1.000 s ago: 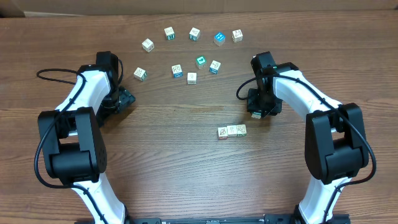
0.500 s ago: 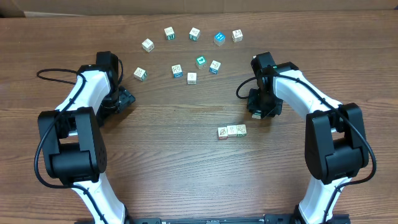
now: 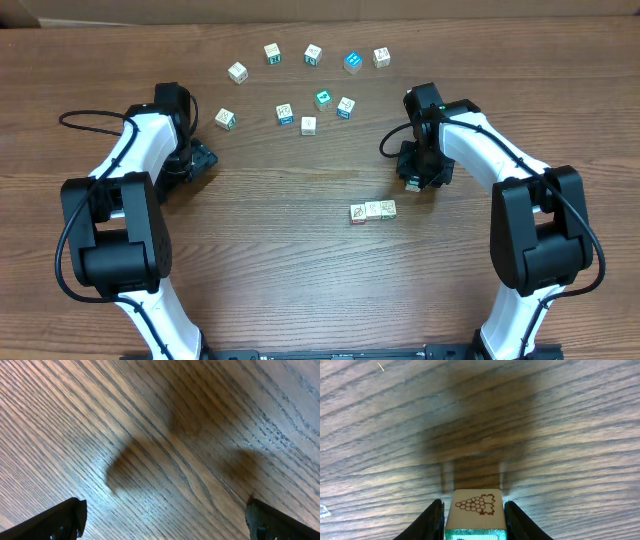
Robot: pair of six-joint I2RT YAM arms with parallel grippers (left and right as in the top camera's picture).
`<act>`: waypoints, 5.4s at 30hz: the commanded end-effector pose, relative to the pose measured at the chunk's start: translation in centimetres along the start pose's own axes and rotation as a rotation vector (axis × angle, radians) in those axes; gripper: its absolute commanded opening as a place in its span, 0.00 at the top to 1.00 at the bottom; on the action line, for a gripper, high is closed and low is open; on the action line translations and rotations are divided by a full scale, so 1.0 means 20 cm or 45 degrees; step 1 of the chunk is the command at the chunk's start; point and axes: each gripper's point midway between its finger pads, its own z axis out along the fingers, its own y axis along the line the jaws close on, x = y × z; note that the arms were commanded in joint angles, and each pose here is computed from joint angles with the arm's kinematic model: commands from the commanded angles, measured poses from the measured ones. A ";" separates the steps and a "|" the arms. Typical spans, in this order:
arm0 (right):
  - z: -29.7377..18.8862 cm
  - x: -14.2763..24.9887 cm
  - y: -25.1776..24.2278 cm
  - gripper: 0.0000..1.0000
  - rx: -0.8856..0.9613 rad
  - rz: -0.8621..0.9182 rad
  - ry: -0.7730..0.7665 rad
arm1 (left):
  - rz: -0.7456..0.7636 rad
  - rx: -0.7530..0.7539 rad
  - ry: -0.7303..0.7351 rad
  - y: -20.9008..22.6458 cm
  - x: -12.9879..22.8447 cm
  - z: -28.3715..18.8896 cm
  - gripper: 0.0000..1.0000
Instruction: Form a horizontal line
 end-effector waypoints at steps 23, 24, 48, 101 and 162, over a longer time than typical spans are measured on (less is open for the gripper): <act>-0.10 0.04 0.00 0.70 0.001 -0.073 0.027 | 0.013 -0.043 -0.027 0.03 -0.01 0.00 0.01; -0.10 0.05 0.00 0.70 0.005 -0.075 0.034 | 0.013 -0.043 -0.027 0.03 -0.01 0.00 0.01; -0.10 0.18 0.05 0.65 0.010 -0.272 0.125 | 0.013 -0.043 -0.027 0.03 -0.01 0.00 0.01; -0.10 -0.08 0.03 0.96 -0.045 0.002 -0.087 | 0.012 -0.043 -0.027 0.03 -0.01 0.00 0.00; -0.10 -0.07 0.04 0.96 -0.054 0.011 -0.075 | 0.013 -0.043 -0.027 0.03 -0.01 0.00 0.00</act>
